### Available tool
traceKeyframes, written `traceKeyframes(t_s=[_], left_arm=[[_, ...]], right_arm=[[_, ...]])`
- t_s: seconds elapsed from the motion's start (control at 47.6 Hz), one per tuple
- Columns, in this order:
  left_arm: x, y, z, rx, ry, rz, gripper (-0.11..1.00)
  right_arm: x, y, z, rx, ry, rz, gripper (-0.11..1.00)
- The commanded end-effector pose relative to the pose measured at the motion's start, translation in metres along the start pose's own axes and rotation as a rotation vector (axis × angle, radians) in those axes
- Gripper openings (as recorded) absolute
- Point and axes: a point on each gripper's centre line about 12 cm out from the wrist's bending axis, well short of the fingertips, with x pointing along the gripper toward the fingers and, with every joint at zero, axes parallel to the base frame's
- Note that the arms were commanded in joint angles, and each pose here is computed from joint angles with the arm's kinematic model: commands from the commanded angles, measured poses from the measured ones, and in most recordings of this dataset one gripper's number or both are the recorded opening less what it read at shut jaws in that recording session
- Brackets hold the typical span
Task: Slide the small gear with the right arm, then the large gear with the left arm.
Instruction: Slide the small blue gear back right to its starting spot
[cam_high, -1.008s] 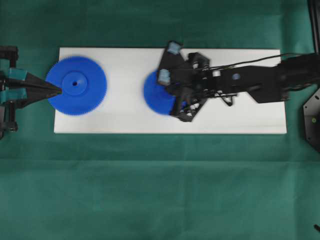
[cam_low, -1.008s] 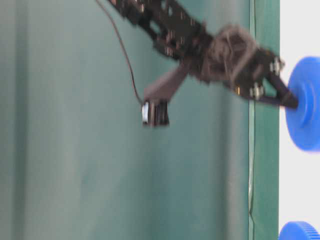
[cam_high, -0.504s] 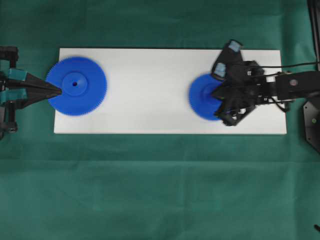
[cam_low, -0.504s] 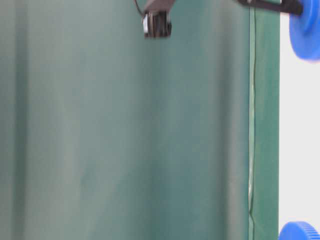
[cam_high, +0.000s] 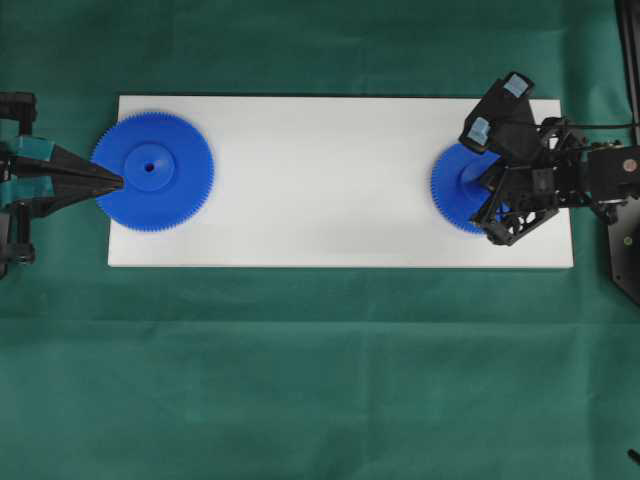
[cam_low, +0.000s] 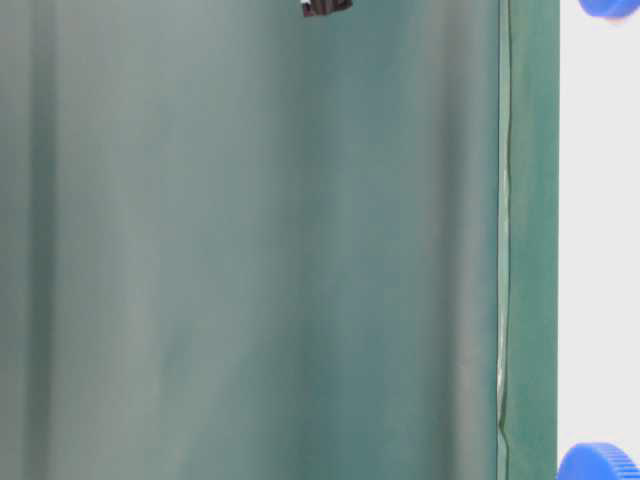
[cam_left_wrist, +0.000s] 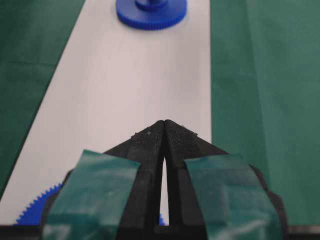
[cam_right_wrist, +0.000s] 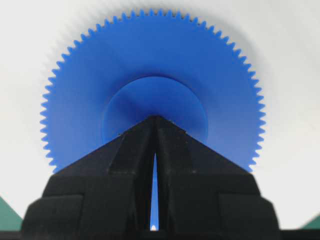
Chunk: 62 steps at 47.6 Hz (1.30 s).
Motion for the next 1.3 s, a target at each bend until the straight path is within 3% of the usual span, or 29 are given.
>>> traceKeyframes(t_s=[0.0,0.567,0.966,1.281], left_arm=[[0.001,0.001,0.008,-0.002,-0.018,0.005,0.00],[0.001,0.001,0.010,-0.004,-0.025,0.003,0.00],[0.001,0.001,0.009,-0.012,-0.021,0.005,0.00],[0.001,0.001,0.009,-0.012,-0.021,0.005,0.00]], right_arm=[[0.015,-0.024,-0.029,-0.001,0.106,-0.107,0.50],[0.009,-0.027,-0.027,-0.013,0.076,-0.106,0.50],[-0.013,-0.022,-0.012,-0.028,-0.041,-0.036,0.50],[-0.026,-0.004,0.005,-0.089,-0.150,0.043,0.50]])
